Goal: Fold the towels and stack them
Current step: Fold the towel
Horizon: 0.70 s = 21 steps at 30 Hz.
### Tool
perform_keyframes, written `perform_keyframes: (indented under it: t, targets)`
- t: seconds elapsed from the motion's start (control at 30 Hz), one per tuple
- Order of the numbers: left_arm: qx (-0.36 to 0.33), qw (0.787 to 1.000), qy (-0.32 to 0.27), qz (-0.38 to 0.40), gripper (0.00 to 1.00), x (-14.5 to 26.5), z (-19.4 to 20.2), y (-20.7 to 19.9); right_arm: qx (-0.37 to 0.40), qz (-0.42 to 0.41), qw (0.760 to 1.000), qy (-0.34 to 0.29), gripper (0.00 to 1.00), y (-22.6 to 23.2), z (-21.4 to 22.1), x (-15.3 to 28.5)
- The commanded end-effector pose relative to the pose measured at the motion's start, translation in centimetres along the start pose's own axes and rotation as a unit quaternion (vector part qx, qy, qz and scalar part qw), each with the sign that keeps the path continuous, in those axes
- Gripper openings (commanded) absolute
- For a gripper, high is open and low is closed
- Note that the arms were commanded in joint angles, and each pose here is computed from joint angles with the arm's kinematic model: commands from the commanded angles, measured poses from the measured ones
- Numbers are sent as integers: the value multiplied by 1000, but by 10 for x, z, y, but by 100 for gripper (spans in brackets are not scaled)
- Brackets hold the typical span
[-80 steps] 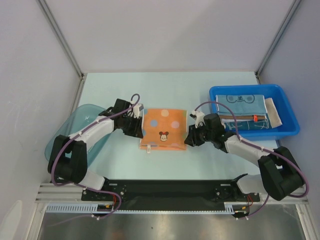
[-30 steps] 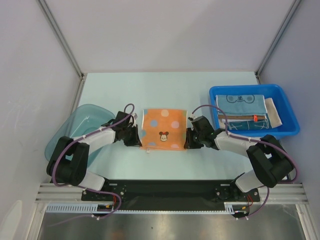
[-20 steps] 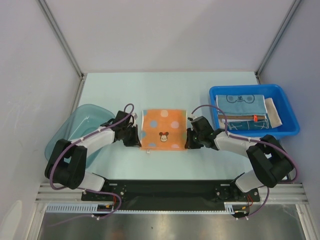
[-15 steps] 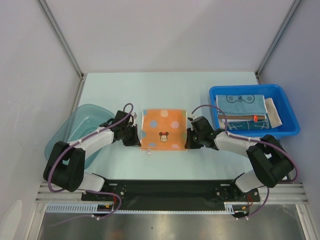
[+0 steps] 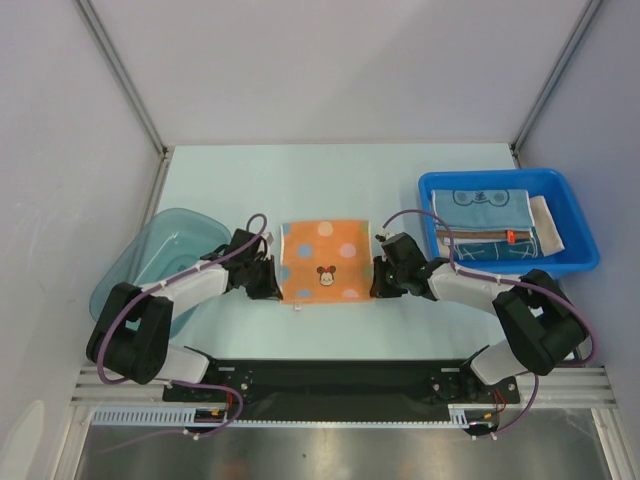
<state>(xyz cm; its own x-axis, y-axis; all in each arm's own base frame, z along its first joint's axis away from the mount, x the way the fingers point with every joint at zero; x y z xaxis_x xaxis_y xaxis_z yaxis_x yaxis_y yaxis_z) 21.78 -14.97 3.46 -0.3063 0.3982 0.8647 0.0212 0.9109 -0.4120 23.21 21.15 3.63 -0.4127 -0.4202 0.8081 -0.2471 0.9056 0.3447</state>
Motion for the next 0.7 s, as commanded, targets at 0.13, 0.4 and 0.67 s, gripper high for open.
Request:
perform_keyframes:
  t: [0.13, 0.4, 0.67]
  targets:
    - [-3, 998, 18, -61, 2, 0, 14, 17, 13, 29, 999, -12, 27, -6, -10, 10]
    - [-24, 995, 2, -93, 28, 31, -17, 5, 17, 42, 999, -27, 38, 4, -35, 39]
    - [-80, 993, -73, -56, 29, 44, -104, -43, 73, -33, 992, -100, 31, 30, -123, 39]
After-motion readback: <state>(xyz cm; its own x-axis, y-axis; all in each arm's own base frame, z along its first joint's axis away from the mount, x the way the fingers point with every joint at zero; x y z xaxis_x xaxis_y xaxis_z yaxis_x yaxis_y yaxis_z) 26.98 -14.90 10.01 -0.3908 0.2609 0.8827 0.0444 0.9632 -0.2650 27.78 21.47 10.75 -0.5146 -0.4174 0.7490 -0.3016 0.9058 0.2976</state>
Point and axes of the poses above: each gripper's point midway between its finger pads, its own x axis back along the fingers, its own y axis along the line the jaws close on, z = x × y, the point moved 2 cm from there along x, back along the fingers, and after that the axes turned 1 degree about x, right-handed, at the moved point
